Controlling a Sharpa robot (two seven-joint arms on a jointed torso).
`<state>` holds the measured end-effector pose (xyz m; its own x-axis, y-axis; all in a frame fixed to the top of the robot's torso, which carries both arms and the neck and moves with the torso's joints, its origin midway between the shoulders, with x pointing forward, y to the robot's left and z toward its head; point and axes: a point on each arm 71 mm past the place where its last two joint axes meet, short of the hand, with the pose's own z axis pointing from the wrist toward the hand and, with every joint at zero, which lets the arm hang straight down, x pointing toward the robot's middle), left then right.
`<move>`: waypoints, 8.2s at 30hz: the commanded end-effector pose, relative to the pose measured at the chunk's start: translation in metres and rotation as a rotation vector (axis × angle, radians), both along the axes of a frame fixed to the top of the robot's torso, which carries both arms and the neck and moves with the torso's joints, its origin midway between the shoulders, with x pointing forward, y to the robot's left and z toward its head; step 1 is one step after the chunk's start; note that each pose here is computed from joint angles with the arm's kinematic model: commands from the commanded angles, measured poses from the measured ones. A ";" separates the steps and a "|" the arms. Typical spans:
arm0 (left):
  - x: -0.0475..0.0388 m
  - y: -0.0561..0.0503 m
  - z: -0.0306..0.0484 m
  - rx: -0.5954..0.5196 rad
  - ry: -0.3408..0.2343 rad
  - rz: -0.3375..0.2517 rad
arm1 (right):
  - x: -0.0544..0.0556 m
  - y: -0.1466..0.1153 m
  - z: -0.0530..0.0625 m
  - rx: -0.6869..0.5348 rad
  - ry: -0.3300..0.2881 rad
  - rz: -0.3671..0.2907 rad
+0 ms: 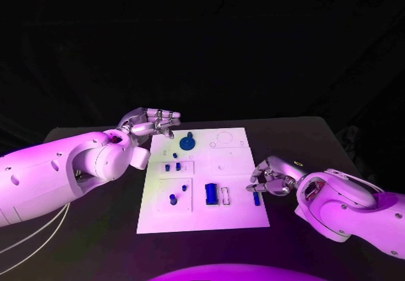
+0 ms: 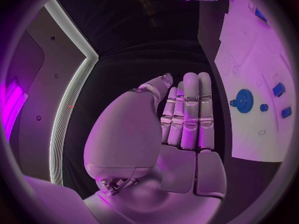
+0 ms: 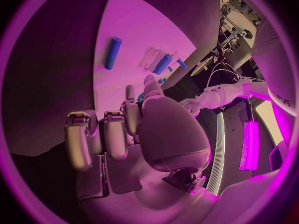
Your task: Assemble the parts on the task board
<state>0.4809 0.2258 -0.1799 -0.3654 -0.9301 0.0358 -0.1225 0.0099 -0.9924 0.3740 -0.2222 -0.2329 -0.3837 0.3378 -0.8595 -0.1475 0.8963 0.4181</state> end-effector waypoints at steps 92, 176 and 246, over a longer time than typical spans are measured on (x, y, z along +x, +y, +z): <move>-0.0012 -0.002 0.0005 -0.014 0.001 -0.028 | -0.016 0.038 -0.033 0.031 0.065 -0.039; -0.0006 -0.001 -0.0012 -0.025 0.005 -0.031 | 0.008 0.042 -0.024 0.332 0.088 -0.007; -0.0191 -0.033 -0.0443 0.003 -0.121 0.359 | 0.088 0.030 0.009 1.156 -0.083 -0.424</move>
